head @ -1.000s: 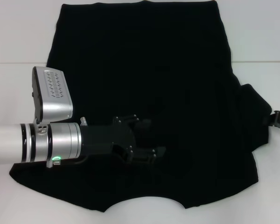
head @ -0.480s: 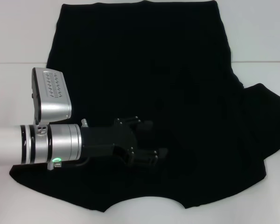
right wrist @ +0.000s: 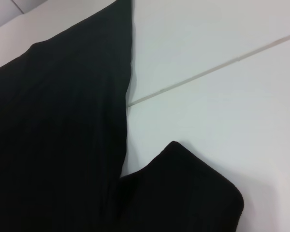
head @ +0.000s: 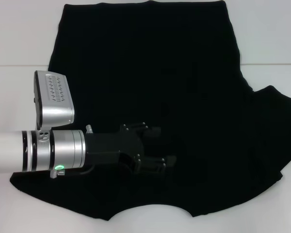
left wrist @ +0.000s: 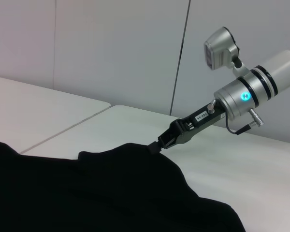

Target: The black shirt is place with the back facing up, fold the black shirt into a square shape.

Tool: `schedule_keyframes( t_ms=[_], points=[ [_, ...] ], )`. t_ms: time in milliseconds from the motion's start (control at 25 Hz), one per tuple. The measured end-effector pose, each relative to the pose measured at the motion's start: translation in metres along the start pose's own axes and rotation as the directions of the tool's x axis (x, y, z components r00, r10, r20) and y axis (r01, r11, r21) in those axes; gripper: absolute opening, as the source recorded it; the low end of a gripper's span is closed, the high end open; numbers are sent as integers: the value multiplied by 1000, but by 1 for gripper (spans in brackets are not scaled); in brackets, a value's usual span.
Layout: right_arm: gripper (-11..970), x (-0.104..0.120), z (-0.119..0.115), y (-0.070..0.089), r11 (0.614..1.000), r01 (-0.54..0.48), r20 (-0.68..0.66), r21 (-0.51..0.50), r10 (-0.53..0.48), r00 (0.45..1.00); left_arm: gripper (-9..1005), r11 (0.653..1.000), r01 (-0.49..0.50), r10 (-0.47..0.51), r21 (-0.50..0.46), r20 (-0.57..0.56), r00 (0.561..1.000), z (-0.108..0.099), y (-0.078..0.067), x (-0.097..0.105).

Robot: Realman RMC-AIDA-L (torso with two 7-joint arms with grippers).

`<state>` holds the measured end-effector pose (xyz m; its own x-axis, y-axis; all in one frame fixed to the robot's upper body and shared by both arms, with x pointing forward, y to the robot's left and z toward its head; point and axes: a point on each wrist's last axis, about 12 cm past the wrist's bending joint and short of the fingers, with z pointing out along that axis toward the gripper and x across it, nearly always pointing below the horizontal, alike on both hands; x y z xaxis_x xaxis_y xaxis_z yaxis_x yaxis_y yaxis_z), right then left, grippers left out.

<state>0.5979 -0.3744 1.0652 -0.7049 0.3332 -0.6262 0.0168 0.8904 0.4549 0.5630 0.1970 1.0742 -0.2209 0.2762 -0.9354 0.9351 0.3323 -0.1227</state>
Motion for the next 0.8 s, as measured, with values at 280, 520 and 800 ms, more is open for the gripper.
schedule_keyframes(
  t_ms=[280,520,800],
  points=[
    [1,-2,5,4,999,33,17,14,-33,999,888,1000,6,-6,4,0,1000,1,-1,1],
    [1,-9,9,7,998,51,40,39,-52,998,888,1000,6,-6,6,-1,1000,1,-1,1],
    [2,-9,12,10,998,59,38,38,-61,997,888,1000,7,-7,8,-2,1000,1,-2,2]
  ],
)
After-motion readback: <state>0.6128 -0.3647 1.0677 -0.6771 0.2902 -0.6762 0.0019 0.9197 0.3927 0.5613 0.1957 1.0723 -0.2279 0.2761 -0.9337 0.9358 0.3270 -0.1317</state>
